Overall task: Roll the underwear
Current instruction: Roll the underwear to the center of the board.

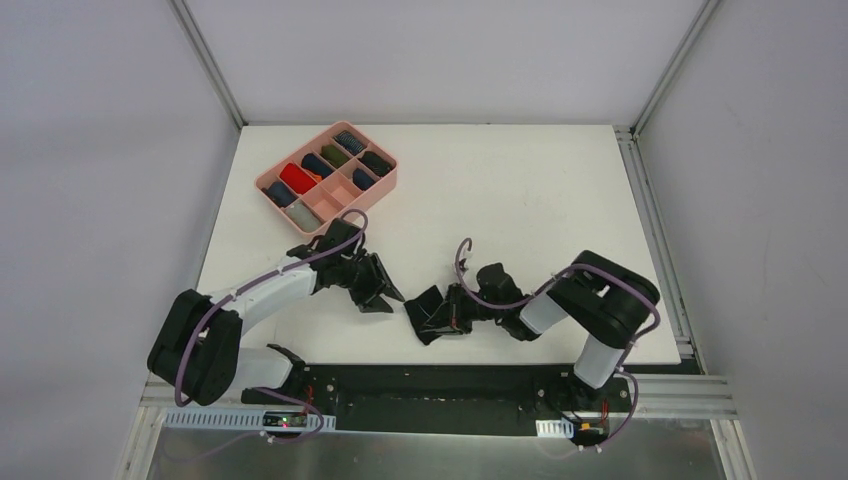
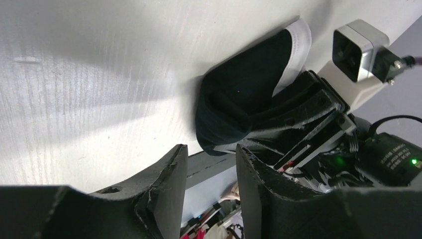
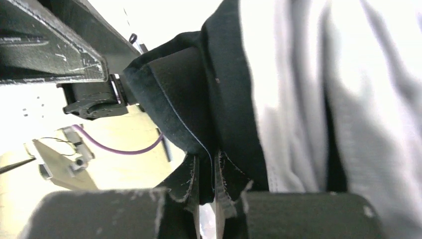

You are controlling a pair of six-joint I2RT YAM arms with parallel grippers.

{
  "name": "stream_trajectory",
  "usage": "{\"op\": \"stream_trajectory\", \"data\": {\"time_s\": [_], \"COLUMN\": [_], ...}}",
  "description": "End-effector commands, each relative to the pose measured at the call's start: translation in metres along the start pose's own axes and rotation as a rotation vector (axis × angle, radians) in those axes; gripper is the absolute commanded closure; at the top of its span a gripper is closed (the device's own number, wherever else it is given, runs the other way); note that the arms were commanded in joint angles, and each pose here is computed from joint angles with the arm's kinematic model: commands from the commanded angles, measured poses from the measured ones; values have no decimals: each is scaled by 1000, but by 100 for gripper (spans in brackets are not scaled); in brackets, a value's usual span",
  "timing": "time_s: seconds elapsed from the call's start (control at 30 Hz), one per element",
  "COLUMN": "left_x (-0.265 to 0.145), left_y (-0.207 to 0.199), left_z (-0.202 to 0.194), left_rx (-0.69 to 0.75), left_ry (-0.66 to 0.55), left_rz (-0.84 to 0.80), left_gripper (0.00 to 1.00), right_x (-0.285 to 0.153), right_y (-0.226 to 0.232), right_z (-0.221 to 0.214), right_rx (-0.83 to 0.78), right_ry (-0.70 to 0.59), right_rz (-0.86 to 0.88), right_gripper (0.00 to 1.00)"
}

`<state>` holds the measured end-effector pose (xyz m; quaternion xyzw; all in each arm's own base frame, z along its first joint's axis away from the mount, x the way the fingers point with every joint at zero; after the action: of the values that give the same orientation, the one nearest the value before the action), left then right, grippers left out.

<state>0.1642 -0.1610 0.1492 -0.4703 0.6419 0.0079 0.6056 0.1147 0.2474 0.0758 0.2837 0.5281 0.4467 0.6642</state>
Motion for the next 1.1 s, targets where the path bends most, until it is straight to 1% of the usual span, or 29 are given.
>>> {"op": "stream_trajectory", "data": {"time_s": [0.0,0.2,0.33,0.5,0.6,0.87,0.9,1.0,1.07], "left_x": [0,9,18,28,32,58,62,71,75], "left_y": [-7,-22,-31,-37,-41,-22,-19,-10,-4], "left_z": [-3,-10,-11,-8,-8,3,4,6,8], "left_rx": [49,94,107,109,110,65,57,43,43], "left_ry": [39,76,87,94,109,71,70,88,97], "left_rz": [-31,-34,-36,-32,-26,94,115,172,216], "left_gripper": [60,71,75,78,78,83,84,84,84], "right_x": [-4,1,1,1,1,0,0,-3,-6], "right_y": [-19,-34,-37,-39,-39,-38,-38,-34,-33], "right_z": [-10,-13,-15,-16,-14,-14,-14,-14,-14], "right_rx": [147,232,246,249,251,254,259,266,264], "right_ry": [0,-16,-21,-22,-25,-29,-31,-44,-58], "right_rz": [48,93,97,92,92,93,90,85,75], "right_gripper": [100,100,100,100,100,100,97,73,59]}}
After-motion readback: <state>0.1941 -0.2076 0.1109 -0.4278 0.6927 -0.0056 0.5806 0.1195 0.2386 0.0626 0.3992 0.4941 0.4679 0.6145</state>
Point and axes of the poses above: each gripper's point midway between its finger pads, its own x axis out along the fingers, its own y axis along the line the jaws close on, z = x × y, the point moved 10 cm from there along -x, back along the fingers, and after that the axes turned 15 degrees about -x, right-handed, at the moved point
